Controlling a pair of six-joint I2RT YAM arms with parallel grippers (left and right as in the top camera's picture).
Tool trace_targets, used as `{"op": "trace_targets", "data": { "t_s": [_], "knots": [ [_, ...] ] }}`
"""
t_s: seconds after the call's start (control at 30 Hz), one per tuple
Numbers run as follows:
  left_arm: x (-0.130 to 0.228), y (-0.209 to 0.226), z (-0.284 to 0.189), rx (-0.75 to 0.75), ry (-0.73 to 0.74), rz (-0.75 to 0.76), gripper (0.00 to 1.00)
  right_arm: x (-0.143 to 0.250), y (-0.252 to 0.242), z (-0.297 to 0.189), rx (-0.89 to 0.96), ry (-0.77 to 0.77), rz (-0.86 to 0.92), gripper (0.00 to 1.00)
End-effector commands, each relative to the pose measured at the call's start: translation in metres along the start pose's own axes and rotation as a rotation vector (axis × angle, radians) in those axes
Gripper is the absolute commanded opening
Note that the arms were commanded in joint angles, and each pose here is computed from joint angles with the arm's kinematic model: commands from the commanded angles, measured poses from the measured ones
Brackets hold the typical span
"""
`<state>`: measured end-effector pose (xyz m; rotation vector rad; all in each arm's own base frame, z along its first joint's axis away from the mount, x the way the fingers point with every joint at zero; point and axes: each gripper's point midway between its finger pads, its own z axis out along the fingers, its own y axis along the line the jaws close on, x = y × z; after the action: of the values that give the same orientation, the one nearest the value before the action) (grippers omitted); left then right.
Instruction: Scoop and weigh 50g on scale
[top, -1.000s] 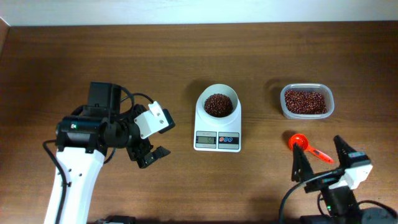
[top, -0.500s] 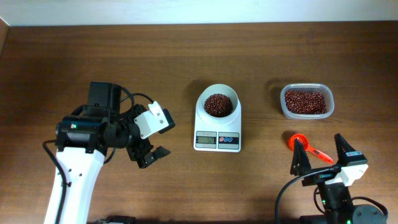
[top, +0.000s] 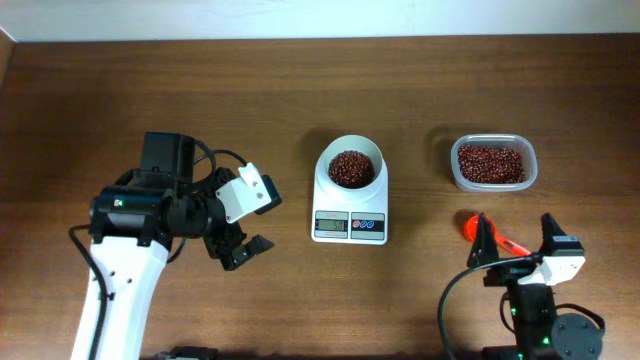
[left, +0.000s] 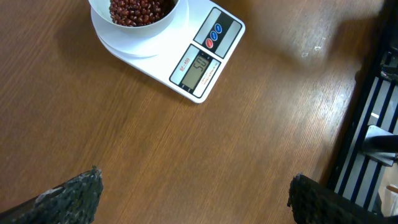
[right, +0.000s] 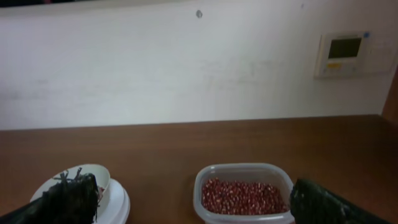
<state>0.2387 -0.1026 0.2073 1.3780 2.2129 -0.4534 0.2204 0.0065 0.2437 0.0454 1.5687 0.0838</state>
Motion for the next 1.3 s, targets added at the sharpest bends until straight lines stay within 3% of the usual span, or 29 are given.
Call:
{"op": "trace_targets", "data": {
  "t_s": [0.0,0.43,1.27],
  "knots": [
    [-0.003,0.002,-0.004,-0.011,-0.01,-0.003,0.99,0.003,-0.002,0.002,0.011,-0.013,0.0,0.99],
    [-0.003,0.002,-0.004,-0.011,-0.01,-0.003,0.99,0.0,-0.004,0.002,0.019,-0.028,0.0,0.99],
    [-0.003,0.002,-0.004,-0.011,-0.01,-0.004,0.99,0.036,-0.006,0.019,0.017,-0.034,0.001,0.99]
  ]
}}
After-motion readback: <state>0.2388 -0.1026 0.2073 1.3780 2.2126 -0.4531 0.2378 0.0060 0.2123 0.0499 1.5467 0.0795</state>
